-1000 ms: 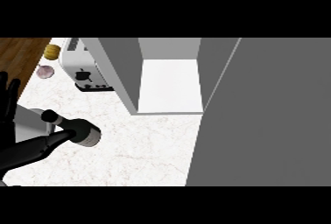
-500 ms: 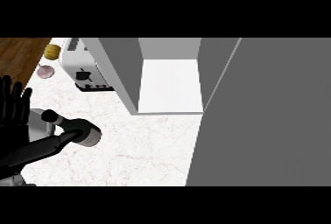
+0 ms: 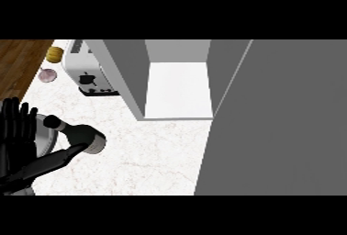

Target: Pick up the wine, place it into the cabinet and close the cabinet

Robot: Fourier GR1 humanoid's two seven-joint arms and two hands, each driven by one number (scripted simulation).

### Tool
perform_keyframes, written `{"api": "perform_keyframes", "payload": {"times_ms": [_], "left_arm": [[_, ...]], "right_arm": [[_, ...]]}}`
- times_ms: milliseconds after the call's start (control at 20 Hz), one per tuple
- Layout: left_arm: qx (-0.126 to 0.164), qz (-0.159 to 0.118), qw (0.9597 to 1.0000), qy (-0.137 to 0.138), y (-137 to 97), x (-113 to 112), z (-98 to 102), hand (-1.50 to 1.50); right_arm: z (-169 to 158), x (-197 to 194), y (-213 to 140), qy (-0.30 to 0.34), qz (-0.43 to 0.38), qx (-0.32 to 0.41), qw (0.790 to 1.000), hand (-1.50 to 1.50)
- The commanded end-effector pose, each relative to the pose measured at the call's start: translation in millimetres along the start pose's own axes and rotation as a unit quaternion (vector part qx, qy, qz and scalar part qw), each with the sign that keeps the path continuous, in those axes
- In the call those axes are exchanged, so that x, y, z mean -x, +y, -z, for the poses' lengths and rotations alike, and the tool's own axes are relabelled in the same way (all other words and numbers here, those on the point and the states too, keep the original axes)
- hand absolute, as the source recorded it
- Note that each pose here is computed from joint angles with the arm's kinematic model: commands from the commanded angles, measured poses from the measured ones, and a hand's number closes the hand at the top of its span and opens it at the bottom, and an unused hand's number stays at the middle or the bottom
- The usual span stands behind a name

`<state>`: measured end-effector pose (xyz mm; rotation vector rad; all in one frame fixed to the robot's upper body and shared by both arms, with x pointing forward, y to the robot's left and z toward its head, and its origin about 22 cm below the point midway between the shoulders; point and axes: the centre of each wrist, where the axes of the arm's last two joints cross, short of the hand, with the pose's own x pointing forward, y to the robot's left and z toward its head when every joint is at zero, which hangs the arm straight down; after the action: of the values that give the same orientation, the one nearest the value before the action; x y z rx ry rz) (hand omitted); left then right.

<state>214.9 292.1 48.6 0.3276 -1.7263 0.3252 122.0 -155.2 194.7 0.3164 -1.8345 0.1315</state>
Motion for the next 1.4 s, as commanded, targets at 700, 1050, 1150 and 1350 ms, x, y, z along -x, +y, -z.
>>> {"api": "perform_keyframes", "payload": {"times_ms": [700, 1050, 1150, 1350], "left_arm": [[0.001, 0.006, 0.9990, 0.044, 9, 93, -27, -1.50], [-0.023, 0.010, 0.9987, 0.045, 48, 114, -10, -1.50], [-0.024, 0.006, 0.9982, 0.054, 37, 126, -11, -1.50], [-0.011, -0.006, 0.9979, 0.063, 32, 152, -26, -1.50]], "right_arm": [[-30, -30, 0, -0.046, -0.022, 0.018, 0.999, -1.50], [-36, -37, -4, -0.043, -0.023, 0.010, 0.999, -1.50], [-36, -39, -1, -0.041, -0.025, 0.011, 0.999, -1.50], [-32, -28, -2, -0.053, -0.036, 0.007, 0.998, -1.50]]}}
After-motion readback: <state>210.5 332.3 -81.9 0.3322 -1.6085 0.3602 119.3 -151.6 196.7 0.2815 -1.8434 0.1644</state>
